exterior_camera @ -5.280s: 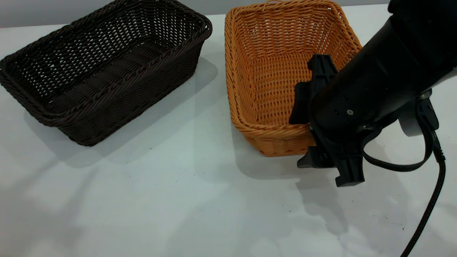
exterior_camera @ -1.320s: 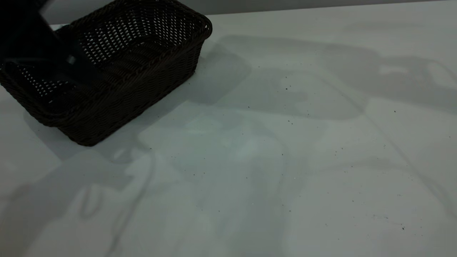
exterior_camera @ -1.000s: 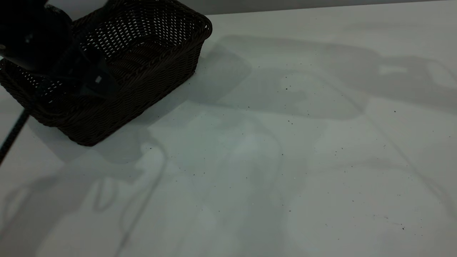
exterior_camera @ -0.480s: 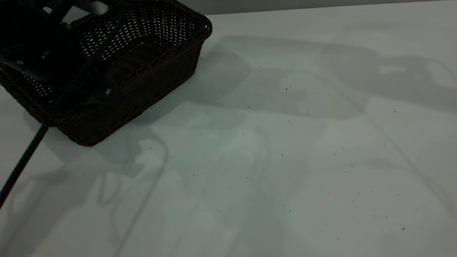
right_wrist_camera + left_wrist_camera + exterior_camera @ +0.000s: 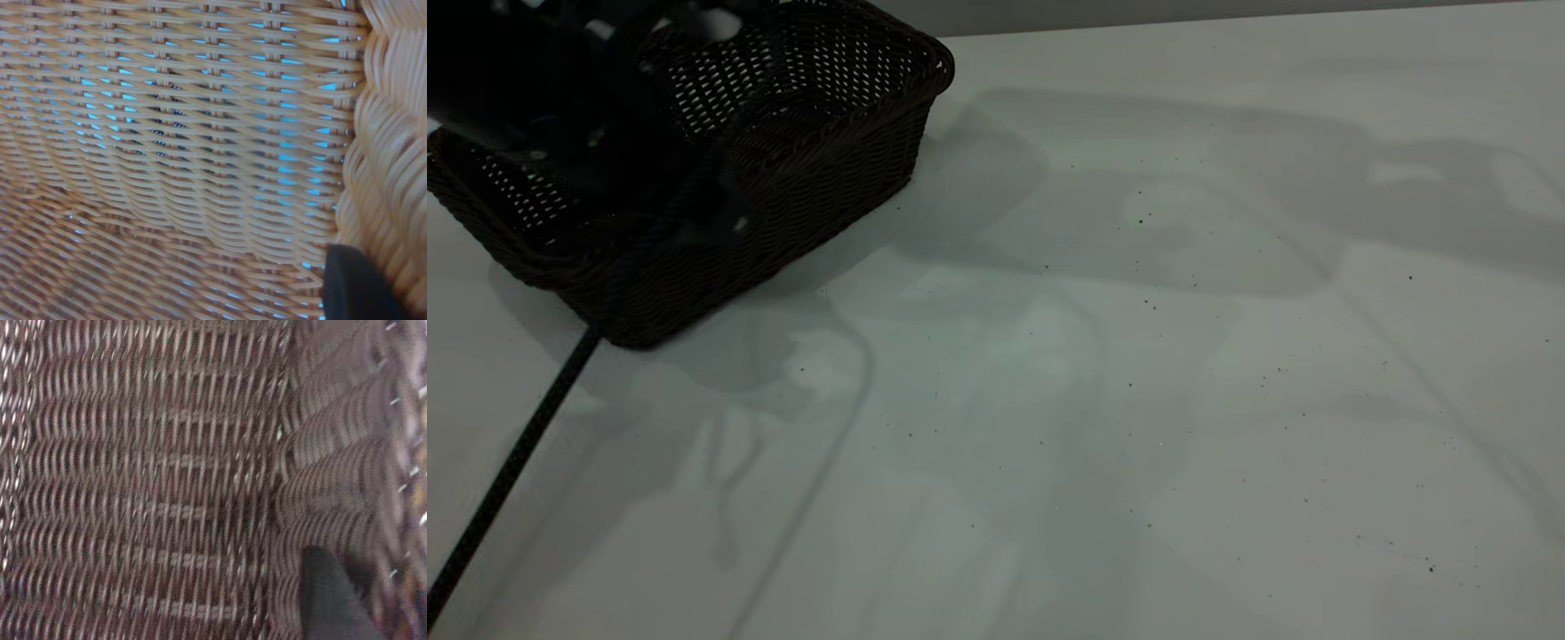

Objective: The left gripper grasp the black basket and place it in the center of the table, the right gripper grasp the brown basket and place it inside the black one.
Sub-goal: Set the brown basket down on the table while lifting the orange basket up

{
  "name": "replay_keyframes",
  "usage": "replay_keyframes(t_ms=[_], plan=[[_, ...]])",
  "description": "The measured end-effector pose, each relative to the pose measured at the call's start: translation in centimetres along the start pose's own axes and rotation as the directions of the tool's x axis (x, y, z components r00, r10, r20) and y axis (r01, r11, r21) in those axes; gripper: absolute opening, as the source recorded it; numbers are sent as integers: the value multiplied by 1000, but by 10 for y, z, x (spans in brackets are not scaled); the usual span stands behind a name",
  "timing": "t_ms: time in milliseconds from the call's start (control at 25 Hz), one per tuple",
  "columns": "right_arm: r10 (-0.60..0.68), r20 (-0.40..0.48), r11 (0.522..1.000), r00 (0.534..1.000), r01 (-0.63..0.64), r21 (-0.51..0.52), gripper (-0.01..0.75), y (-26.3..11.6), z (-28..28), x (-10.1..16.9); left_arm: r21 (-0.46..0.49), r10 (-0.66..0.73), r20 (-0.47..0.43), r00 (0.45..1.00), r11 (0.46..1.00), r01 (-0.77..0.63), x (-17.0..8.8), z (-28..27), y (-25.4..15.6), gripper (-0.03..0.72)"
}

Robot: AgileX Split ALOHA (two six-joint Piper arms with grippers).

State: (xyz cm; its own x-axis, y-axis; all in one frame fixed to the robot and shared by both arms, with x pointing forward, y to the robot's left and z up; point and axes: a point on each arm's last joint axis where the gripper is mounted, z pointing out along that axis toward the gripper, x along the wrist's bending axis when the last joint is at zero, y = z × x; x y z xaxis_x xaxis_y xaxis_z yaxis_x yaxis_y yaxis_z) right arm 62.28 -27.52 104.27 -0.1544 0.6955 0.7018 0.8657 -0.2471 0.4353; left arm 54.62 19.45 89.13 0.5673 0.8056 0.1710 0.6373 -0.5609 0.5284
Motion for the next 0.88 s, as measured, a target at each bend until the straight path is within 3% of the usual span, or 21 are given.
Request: replay_keyframes(t_ms=[200, 520, 720, 880], plan=[[0, 0, 1000, 1000, 0, 1, 100, 0, 0, 0, -6, 18, -2, 1000, 1000, -18, -3, 3, 1, 138], [0, -1, 1000, 1000, 0, 2, 100, 0, 0, 0, 21, 47, 19, 999, 999, -47, -5, 5, -3, 137], [-2, -1, 1000, 1000, 2, 1, 100, 0, 0, 0, 58, 195, 90, 977, 978, -201, -15, 4, -6, 137], [-9, 2, 1000, 1000, 9, -3, 100, 0, 0, 0, 69, 353, 181, 918, 926, -370, -33, 2, -8, 137]])
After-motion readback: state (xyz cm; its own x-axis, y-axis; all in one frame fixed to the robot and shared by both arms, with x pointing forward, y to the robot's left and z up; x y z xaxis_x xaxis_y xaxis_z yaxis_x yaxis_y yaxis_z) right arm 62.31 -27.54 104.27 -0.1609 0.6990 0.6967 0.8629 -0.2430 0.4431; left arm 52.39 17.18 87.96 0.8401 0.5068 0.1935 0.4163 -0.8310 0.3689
